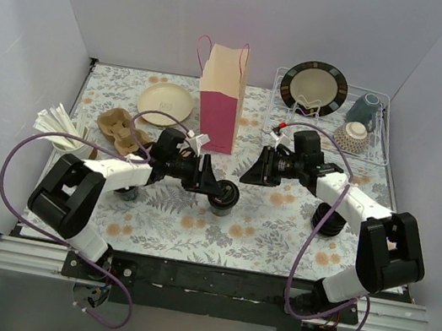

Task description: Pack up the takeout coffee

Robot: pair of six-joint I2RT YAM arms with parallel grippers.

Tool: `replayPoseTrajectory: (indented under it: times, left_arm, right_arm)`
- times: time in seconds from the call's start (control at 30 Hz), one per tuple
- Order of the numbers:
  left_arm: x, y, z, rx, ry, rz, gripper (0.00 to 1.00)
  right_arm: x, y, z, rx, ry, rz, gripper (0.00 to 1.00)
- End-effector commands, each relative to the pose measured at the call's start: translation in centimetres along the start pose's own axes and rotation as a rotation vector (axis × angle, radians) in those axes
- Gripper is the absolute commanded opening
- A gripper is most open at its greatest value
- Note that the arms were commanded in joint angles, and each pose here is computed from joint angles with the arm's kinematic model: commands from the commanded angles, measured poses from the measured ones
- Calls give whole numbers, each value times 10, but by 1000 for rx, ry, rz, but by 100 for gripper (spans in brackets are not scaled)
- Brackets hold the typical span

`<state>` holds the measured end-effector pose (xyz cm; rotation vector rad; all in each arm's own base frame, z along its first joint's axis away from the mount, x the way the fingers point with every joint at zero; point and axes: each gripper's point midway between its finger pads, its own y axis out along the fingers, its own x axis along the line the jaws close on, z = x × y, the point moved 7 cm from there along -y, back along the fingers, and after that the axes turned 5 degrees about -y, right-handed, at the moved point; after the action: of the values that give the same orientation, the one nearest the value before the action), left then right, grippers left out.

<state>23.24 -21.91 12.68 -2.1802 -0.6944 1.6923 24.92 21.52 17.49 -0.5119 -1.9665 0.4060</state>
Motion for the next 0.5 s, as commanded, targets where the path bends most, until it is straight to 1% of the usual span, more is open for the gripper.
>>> replayPoseTrajectory:
  times: [0.0,0.17,0.23,0.47]
  left_arm:
    - [65,3,36,138,-15,-301,49]
    - [65,7,33,161,21,-283,49]
    - [67,9,33,175,18,-286,49]
    - [71,12,32,188,13,-295,49]
  right_arm:
    - [-3,-11,-6,10,-27,-16,30]
    - [-5,-8,-4,90,-44,-108,33]
    - [-4,-8,-3,106,-51,-137,36]
    - [-9,-5,5,144,-24,-174,37]
